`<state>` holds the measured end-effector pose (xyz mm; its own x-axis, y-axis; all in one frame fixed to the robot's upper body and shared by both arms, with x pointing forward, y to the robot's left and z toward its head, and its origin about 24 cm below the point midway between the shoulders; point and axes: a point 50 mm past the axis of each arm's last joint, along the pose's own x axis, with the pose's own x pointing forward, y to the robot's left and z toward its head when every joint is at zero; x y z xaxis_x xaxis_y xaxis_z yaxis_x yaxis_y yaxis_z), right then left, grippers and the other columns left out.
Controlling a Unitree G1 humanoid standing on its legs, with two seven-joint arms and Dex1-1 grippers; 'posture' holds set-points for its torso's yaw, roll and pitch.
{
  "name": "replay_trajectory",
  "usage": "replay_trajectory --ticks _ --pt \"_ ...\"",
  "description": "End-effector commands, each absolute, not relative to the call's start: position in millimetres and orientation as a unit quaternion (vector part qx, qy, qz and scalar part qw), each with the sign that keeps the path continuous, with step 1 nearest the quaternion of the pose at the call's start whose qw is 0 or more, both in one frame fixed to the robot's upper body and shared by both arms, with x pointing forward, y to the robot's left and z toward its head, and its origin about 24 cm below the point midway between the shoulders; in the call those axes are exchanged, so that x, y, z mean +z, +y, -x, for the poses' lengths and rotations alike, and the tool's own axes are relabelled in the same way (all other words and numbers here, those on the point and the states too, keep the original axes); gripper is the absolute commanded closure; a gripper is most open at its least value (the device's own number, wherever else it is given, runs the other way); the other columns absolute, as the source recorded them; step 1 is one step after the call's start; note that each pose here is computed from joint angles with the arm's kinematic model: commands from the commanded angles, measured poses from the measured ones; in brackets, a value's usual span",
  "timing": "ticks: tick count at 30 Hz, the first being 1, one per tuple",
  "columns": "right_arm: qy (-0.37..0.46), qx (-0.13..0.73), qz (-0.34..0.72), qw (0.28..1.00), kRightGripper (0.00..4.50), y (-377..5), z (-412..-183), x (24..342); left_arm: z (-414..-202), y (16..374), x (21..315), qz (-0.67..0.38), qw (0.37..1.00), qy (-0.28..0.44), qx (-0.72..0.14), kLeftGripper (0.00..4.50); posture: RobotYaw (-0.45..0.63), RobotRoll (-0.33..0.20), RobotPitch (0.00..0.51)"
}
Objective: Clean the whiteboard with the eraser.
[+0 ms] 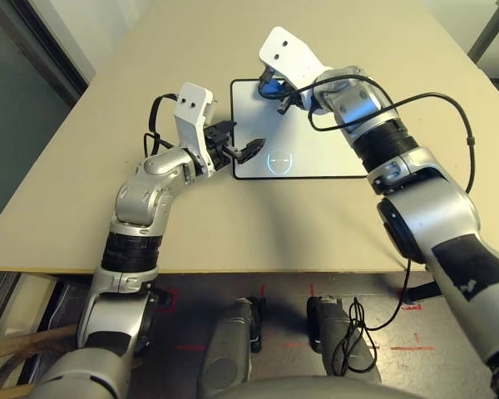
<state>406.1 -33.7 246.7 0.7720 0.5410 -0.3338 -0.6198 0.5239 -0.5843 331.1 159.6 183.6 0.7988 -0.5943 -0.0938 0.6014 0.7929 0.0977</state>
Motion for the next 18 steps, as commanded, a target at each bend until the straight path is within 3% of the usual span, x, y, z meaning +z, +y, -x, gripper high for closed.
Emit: replay_trajectory --ticks 1,9,18 --pt "0.085 0.358 0.354 0.86 3.91 -29 -403 223 -332 160 179 -0.063 0.947 0.037 -0.314 0.0 0.09 0.0 0.174" --pt "0.101 0.372 0.357 0.851 3.91 -29 -398 211 -331 161 179 -0.063 0.947 0.037 -0.312 0.0 0.1 0.0 0.177" --pt "0.075 0.333 0.354 0.871 3.91 -39 -408 229 -332 160 181 -0.064 0.947 0.034 -0.313 0.0 0.09 0.0 0.174"
